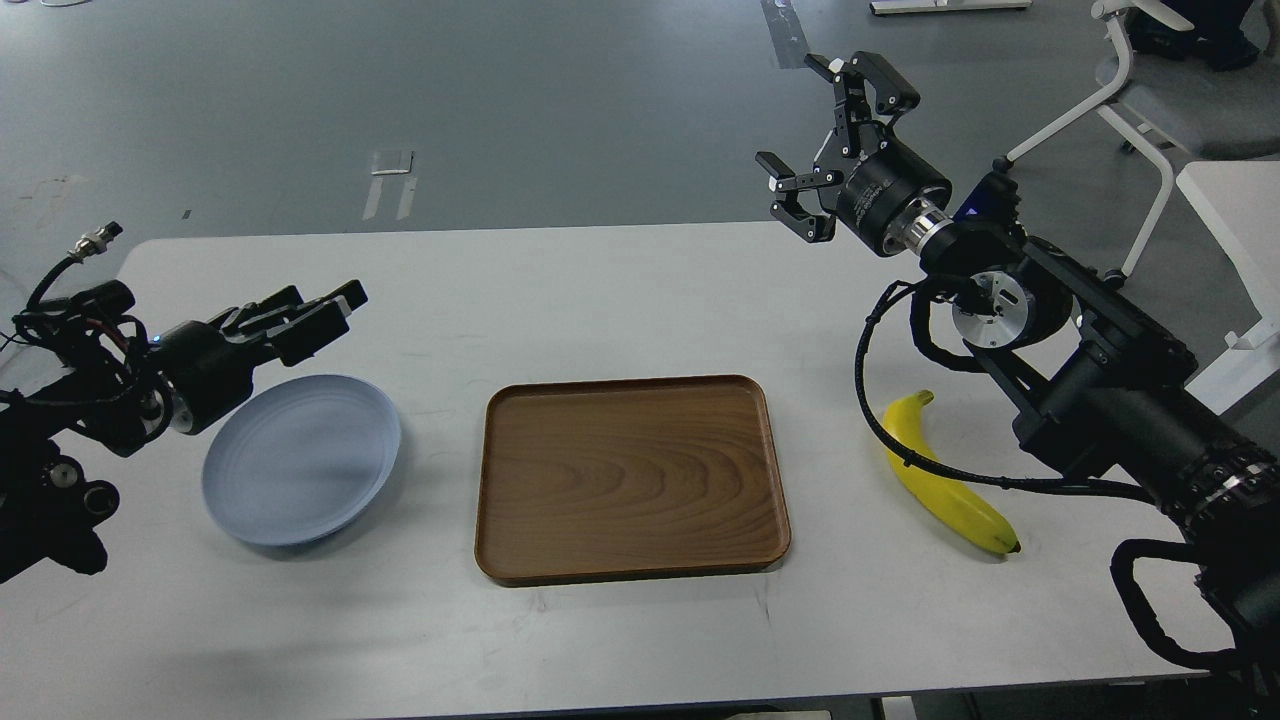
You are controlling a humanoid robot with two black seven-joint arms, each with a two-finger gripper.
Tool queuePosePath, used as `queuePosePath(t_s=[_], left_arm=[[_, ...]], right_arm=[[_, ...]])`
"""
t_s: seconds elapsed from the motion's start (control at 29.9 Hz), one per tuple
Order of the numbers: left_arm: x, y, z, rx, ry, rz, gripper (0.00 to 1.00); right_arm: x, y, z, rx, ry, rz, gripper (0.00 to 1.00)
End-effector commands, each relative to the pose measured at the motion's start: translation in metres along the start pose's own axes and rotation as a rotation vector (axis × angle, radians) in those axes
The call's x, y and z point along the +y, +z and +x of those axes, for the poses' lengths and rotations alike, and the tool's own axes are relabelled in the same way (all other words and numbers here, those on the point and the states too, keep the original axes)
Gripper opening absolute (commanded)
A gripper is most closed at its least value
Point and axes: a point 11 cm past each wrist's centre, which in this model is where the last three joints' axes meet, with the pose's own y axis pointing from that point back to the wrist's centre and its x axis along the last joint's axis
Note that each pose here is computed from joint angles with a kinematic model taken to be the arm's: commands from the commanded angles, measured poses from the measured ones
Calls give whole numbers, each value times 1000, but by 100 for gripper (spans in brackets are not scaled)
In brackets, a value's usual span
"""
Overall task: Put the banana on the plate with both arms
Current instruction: 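Grasp the edge of the blue plate farthest from the tray with the left gripper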
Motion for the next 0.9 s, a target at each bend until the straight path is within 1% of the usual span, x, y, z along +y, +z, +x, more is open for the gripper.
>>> queuePosePath(t_s=[0.0,0.1,0.27,0.33,0.37,0.4,0.57,0.7,0.87], left_arm=[[22,-24,-9,-66,8,63,98],[39,-38,-32,-81,-19,105,98],[63,-51,-57,-56,-68,135,98],[72,-62,-68,-47,-82,175,98],[72,-62,-68,-47,-82,175,98],[78,-71,-69,-53,-78,208,98],[77,-93,-78,-74,-52,277,97],[85,-100,-86,-71,-71,303,95],[90,-106,-92,-73,-83,324,95]], right_arm=[[0,1,1,-2,10,-1,100],[-1,1,0,-1,8,0,100],[-1,0,-1,1,6,1,100],[-1,-1,0,1,7,3,100],[-1,-1,0,1,7,3,100],[-1,-1,-1,2,7,1,100],[-1,-3,1,4,11,5,100],[-1,-3,1,4,11,5,100],[-1,-2,1,3,12,4,100]])
